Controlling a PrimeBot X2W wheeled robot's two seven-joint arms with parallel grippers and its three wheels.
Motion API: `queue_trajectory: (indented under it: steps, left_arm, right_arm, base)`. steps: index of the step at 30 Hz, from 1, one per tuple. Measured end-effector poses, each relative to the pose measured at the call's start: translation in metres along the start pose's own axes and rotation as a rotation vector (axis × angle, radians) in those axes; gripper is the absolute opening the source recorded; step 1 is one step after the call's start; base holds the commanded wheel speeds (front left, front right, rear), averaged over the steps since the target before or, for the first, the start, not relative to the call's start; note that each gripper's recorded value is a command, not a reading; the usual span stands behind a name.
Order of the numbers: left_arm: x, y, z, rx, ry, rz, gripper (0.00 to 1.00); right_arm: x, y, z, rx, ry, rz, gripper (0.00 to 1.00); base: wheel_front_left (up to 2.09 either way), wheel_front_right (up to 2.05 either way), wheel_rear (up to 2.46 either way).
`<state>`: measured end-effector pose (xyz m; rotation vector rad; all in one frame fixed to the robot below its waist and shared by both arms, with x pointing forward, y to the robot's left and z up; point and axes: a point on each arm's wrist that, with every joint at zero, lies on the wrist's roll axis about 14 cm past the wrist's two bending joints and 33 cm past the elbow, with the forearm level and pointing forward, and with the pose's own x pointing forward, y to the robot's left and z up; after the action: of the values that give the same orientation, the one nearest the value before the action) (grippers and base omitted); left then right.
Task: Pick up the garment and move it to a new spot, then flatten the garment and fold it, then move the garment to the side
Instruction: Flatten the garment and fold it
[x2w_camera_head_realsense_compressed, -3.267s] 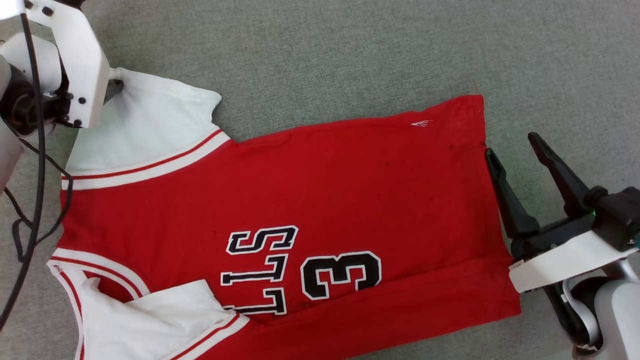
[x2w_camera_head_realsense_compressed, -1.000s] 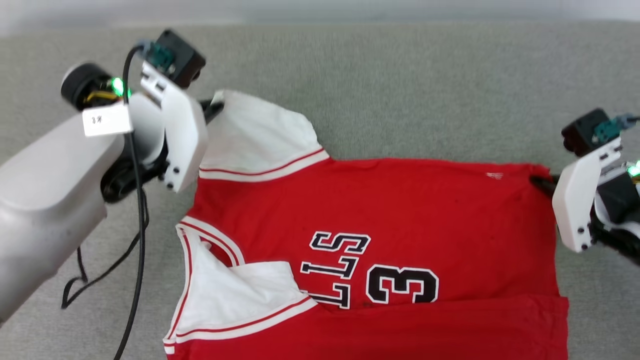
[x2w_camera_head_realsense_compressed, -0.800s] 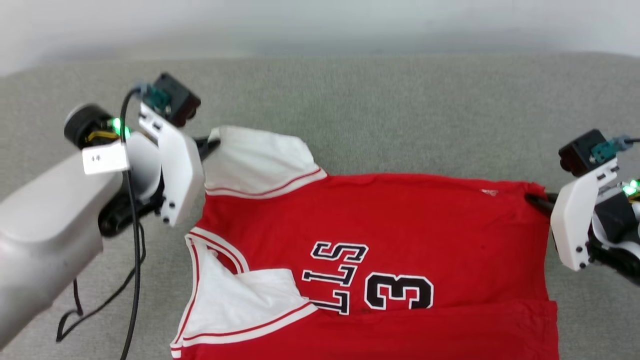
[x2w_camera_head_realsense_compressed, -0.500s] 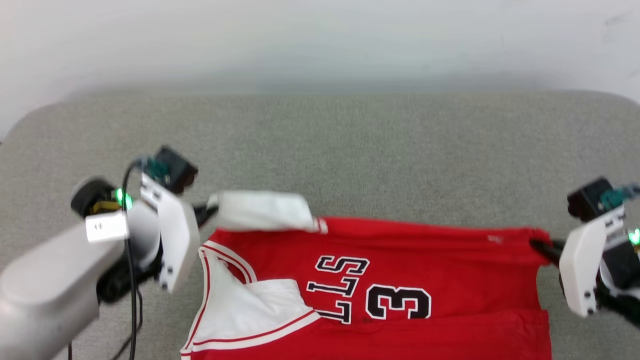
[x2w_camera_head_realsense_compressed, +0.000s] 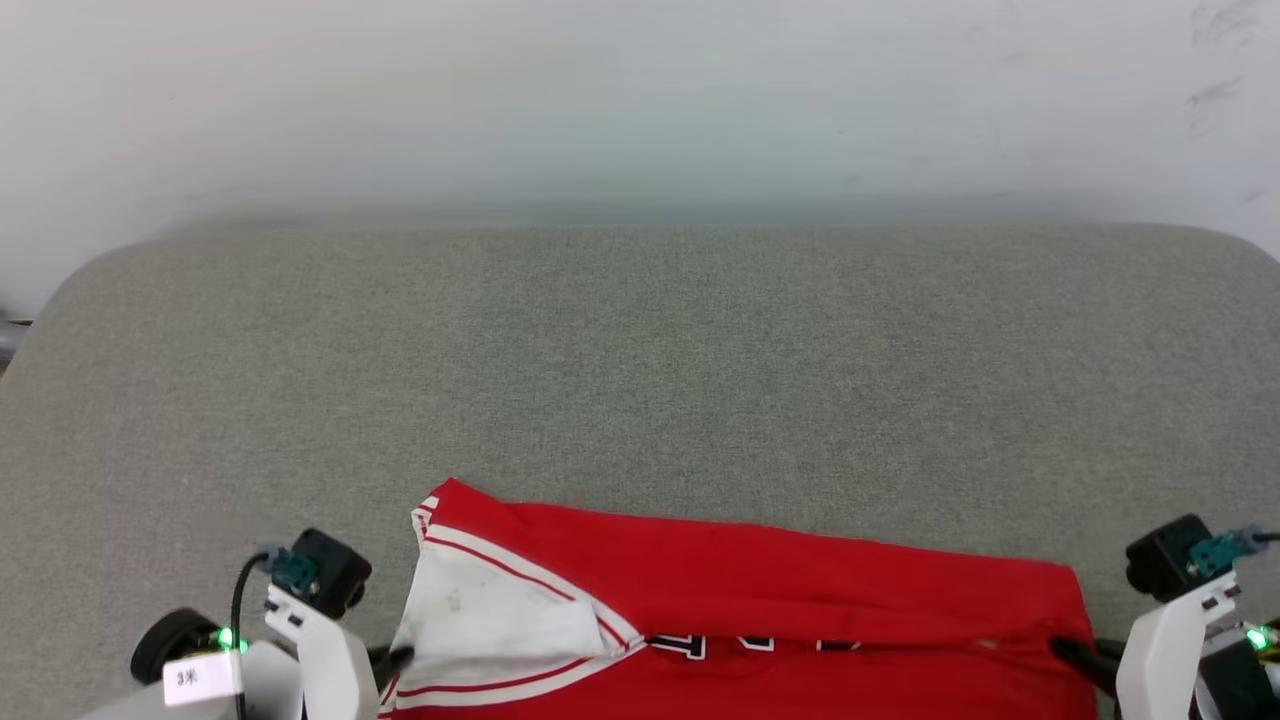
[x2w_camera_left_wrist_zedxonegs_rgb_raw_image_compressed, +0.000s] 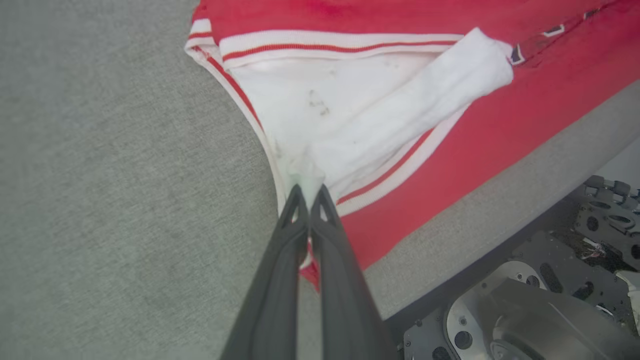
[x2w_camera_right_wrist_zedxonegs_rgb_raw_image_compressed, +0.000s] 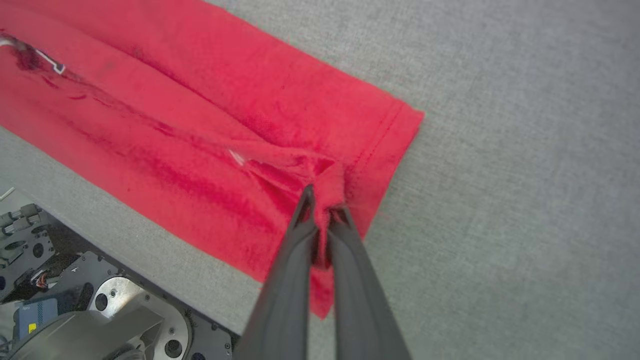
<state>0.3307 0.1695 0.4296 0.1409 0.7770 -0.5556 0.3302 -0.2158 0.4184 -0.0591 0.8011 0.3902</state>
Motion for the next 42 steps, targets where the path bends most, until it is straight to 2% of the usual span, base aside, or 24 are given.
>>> queue_trajectory:
  steps: [10, 14, 15, 16, 17, 21, 27, 34, 38, 42]
  left_arm:
    - [0.018, -0.011, -0.04, -0.112, 0.091, -0.027, 0.0]
    - [0.024, -0.009, -0.046, -0.127, 0.092, -0.016, 0.0]
    - [0.025, -0.006, -0.045, -0.125, 0.08, -0.004, 0.13]
    - [0.025, -0.004, -0.042, -0.122, 0.061, 0.007, 1.0]
    - [0.019, 0.001, -0.026, -0.132, -0.048, 0.052, 1.0]
    - [0.007, 0.008, -0.003, -0.129, -0.192, 0.115, 1.0]
    - [-0.017, 0.029, 0.031, -0.087, -0.403, 0.273, 1.0]
    - [-0.037, 0.042, 0.055, -0.082, -0.545, 0.419, 1.0]
    - [-0.053, 0.046, 0.076, -0.078, -0.66, 0.503, 1.0]
    - [-0.065, 0.049, 0.071, -0.074, -0.713, 0.585, 1.0]
  right_arm:
    - [0.016, 0.01, -0.046, 0.056, 0.139, 0.016, 0.0]
    - [0.021, 0.011, -0.05, 0.084, 0.141, 0.015, 0.01]
    - [0.021, 0.011, -0.048, 0.086, 0.13, 0.015, 0.35]
    - [0.021, 0.011, -0.045, 0.089, 0.11, 0.014, 1.0]
    - [0.014, 0.008, -0.024, 0.088, 0.005, 0.0, 1.0]
    - [-0.002, 0.004, -0.007, 0.075, -0.082, -0.016, 1.0]
    - [-0.027, -0.005, 0.026, 0.031, -0.194, -0.057, 1.0]
    - [-0.039, -0.02, 0.045, 0.005, -0.199, -0.115, 1.0]
    - [-0.037, -0.026, 0.043, 0.015, -0.146, -0.139, 1.0]
    - [-0.029, -0.024, 0.032, 0.026, -0.063, -0.132, 1.0]
  base:
    - [0.0, 0.0, 0.0]
    - [0.0, 0.0, 0.0]
    - [0.0, 0.0, 0.0]
    - [0.0, 0.0, 0.0]
    - [0.0, 0.0, 0.0]
    - [0.0, 0.0, 0.0]
    - [0.0, 0.0, 0.0]
    - [0.0, 0.0, 0.0]
    - [0.0, 0.0, 0.0]
    - [0.0, 0.0, 0.0]
